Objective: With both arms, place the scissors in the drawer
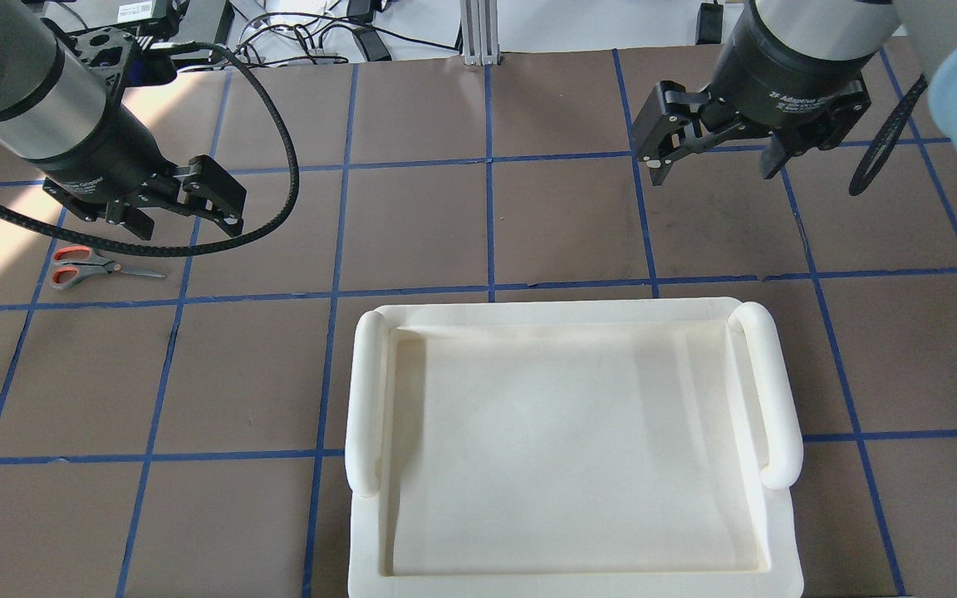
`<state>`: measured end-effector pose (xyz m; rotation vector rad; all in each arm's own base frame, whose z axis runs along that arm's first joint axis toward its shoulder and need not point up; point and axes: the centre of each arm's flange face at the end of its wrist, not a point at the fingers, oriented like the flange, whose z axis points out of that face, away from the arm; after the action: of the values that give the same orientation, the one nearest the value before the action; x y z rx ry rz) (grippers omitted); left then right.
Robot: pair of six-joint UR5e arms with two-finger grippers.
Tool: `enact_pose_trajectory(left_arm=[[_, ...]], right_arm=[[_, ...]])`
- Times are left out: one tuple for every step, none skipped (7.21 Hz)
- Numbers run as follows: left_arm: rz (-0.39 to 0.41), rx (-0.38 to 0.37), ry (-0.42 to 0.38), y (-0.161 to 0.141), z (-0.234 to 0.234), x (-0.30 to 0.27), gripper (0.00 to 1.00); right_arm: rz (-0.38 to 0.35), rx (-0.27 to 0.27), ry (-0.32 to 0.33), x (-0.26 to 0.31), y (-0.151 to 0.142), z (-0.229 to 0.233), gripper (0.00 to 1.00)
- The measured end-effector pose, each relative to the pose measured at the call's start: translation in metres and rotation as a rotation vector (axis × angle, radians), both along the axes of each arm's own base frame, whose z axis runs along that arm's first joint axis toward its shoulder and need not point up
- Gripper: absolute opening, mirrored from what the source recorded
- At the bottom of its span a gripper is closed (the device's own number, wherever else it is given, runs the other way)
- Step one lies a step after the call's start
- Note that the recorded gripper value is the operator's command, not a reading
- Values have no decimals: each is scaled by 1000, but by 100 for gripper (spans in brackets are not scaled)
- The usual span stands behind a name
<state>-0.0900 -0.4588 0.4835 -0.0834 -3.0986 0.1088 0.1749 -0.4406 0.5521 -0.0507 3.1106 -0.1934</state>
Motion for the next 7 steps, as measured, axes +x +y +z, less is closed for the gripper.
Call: enact_pose_trajectory(left_arm=[[0,1,0,0,-1,0,100],[0,1,5,-1,-1,0,100],[-1,1,9,-1,-1,-1,100],[0,1,8,-1,-1,-1,100],[3,3,4,-2,-2,2,100],[8,6,0,-4,-3,6,100],[10,10,-3,-6,-5,12,100]], right_arm=[[2,0,0,0,0,0,100],[5,1,2,0,0,0,100],[8,1,4,-1,0,0,100],[13,1,2,0,-1,-1,100],[31,3,2,1,-3,-3,100],[89,14,5,6,-8,-9,100],[187,33,-2,15,-14,-20,100]])
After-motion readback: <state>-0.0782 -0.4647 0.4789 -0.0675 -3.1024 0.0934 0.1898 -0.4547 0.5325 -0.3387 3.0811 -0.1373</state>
